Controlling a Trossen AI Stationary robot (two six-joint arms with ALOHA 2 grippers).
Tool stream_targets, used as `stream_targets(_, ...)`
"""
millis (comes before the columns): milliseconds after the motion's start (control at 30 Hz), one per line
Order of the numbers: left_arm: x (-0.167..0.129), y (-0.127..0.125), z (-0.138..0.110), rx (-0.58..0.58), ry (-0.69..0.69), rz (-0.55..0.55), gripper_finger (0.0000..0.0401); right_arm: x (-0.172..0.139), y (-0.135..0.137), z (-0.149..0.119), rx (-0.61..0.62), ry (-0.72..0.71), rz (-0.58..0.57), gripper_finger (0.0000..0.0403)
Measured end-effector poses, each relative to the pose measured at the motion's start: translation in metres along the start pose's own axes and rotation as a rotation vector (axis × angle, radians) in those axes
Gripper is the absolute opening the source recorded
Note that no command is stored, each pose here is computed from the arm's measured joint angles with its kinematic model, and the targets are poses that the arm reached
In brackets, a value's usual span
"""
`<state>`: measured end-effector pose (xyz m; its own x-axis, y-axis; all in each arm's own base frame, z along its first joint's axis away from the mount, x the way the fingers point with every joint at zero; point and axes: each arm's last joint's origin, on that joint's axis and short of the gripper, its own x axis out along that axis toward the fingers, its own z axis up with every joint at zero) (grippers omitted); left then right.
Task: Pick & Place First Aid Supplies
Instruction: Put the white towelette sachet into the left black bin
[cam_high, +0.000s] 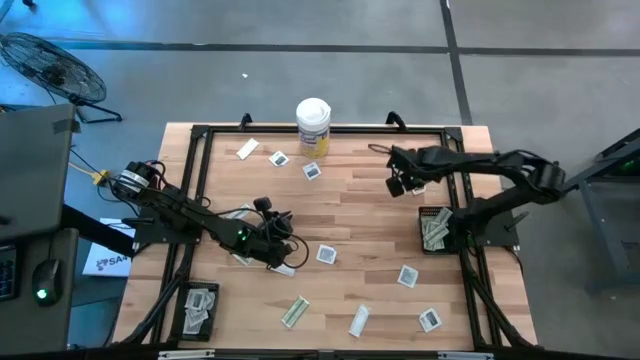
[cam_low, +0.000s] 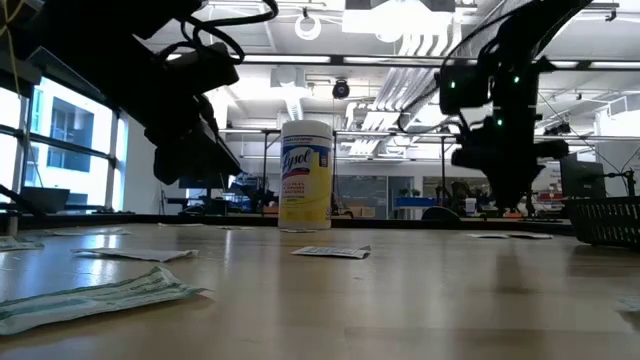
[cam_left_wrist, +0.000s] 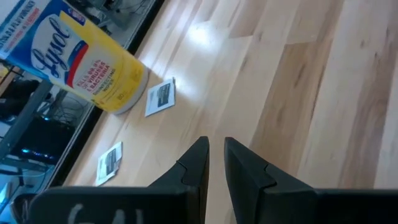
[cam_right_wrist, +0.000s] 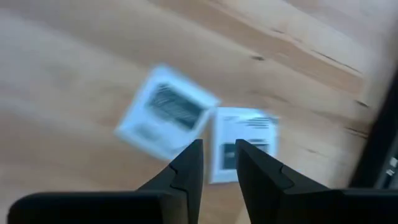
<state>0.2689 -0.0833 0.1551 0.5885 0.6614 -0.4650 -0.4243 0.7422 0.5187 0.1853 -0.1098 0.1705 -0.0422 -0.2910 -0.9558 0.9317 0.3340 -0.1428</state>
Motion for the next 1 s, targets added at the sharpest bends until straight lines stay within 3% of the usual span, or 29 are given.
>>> stream_targets(233,0.000,0.000,0.000,0.001,0.003,-0.009,0.0046,0.027,-0.011,0.015,0.087,0.092,-0.037,0.0084)
stream_targets(433,0.000,0.000,0.000,0.001,0.004,-0.010,0.0046,0.046,-0.012,0.017,0.079,0.175,-0.075,0.0084)
stream_targets(1000,0.000,0.000,0.000,0.000,0.003,-0.011,0.0046,0.038,0.032,0.002,-0.026,0.123,0.114,0.0084)
